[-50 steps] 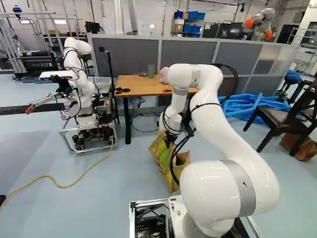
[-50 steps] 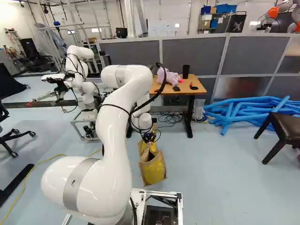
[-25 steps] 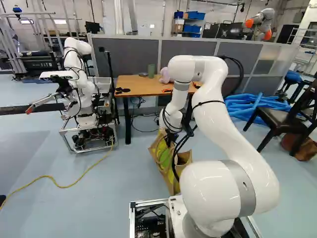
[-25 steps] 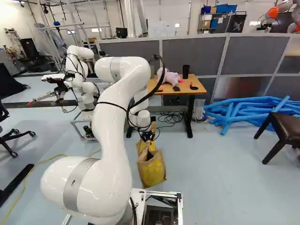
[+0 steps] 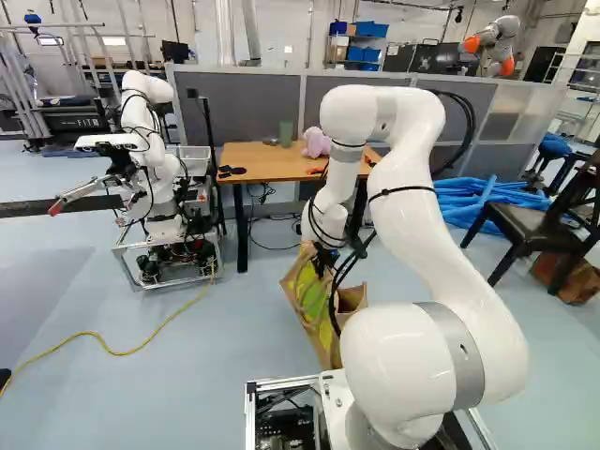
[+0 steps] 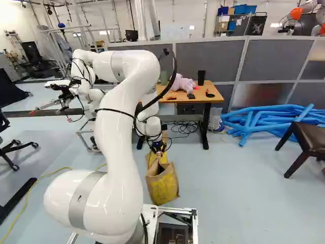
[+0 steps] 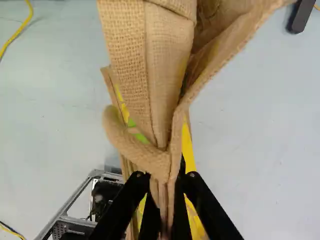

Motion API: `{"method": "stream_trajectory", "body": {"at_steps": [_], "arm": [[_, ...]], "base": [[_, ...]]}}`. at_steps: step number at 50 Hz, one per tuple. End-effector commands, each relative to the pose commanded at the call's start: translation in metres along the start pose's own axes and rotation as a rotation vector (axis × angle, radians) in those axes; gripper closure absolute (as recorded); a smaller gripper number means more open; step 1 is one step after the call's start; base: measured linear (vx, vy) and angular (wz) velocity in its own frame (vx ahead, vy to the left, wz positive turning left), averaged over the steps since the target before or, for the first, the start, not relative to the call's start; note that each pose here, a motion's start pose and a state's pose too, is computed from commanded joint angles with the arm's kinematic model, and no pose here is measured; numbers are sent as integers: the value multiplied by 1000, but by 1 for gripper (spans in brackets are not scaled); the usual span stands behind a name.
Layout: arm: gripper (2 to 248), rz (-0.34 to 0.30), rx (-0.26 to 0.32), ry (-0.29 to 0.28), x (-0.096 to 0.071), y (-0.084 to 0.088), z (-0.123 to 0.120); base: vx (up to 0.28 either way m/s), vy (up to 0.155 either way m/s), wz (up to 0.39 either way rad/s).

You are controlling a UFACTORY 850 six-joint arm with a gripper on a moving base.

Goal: Pick up the bag on the ground and place it on the table

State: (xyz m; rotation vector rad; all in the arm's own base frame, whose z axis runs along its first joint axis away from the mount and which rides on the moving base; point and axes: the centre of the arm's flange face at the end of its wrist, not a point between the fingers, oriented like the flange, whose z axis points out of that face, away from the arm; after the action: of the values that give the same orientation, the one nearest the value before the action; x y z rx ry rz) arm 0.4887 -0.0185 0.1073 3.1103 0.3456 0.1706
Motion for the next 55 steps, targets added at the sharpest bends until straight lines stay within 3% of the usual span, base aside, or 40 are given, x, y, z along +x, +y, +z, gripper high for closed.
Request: {"method": "stream_trajectory", "body": {"at_steps": [20,55], "arm": [[228,0,-2,-7,-17,-4,-32],[228,0,-15,3,-31,-7,-85]], "base": [[0,0,0],[0,0,0]]}}
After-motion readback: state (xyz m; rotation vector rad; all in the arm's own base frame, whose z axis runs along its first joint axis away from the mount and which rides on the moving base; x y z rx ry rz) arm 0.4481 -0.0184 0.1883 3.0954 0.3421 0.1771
